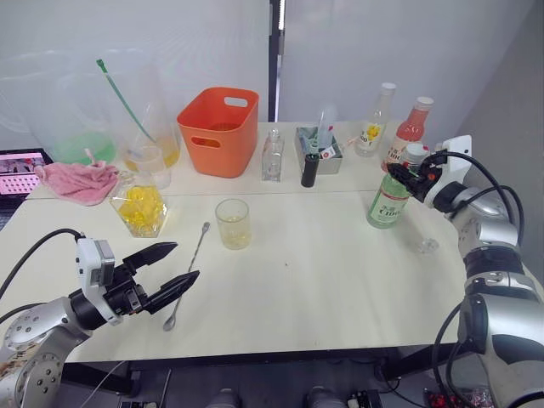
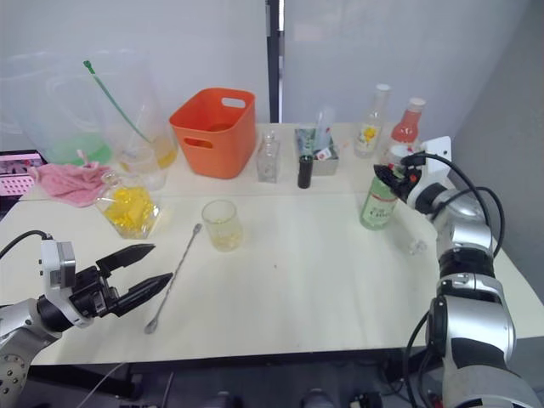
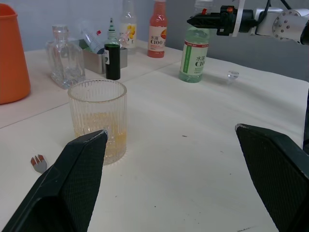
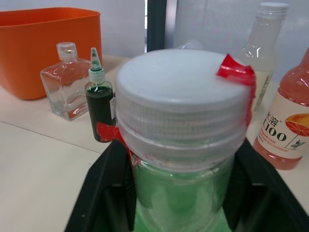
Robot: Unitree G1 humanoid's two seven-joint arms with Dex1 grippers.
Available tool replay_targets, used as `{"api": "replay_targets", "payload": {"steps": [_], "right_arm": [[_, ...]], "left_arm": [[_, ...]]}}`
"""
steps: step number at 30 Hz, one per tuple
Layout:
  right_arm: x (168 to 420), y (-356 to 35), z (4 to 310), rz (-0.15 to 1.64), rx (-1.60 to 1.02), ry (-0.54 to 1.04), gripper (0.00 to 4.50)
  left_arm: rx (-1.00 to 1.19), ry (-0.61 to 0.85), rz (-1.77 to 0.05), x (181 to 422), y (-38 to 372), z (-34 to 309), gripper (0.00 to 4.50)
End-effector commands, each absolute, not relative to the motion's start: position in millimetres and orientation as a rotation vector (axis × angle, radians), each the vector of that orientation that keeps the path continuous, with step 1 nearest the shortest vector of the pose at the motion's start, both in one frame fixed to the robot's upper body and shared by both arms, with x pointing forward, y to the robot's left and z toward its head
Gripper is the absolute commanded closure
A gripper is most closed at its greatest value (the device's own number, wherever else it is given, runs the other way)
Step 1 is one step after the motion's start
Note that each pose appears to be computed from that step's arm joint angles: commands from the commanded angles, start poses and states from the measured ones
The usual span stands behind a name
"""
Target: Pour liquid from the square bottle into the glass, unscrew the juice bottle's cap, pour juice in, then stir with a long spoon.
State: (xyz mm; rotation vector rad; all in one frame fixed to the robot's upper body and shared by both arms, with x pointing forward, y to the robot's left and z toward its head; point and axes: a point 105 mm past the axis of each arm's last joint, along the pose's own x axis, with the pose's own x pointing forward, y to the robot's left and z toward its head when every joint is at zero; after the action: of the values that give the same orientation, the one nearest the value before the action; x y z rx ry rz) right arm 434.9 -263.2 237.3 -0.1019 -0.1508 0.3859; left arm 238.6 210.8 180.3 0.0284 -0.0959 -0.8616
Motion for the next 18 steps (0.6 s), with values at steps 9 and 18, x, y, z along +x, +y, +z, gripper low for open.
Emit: {"api": "replay_targets", "payload": {"steps": [9, 18], "right_arm": [[392.8, -223.2, 290.2, 0.638, -0.218, -0.332, 3.04], [310.7, -136.2, 289.8, 1.078, -0.177, -0.271, 3.04]], "left_arm": [[0.048, -0.116, -0.940, 248.5, 205.2, 184.5, 0.00], [0.072, -0.104, -1.027, 257.1, 198.5, 186.0, 0.00]]}}
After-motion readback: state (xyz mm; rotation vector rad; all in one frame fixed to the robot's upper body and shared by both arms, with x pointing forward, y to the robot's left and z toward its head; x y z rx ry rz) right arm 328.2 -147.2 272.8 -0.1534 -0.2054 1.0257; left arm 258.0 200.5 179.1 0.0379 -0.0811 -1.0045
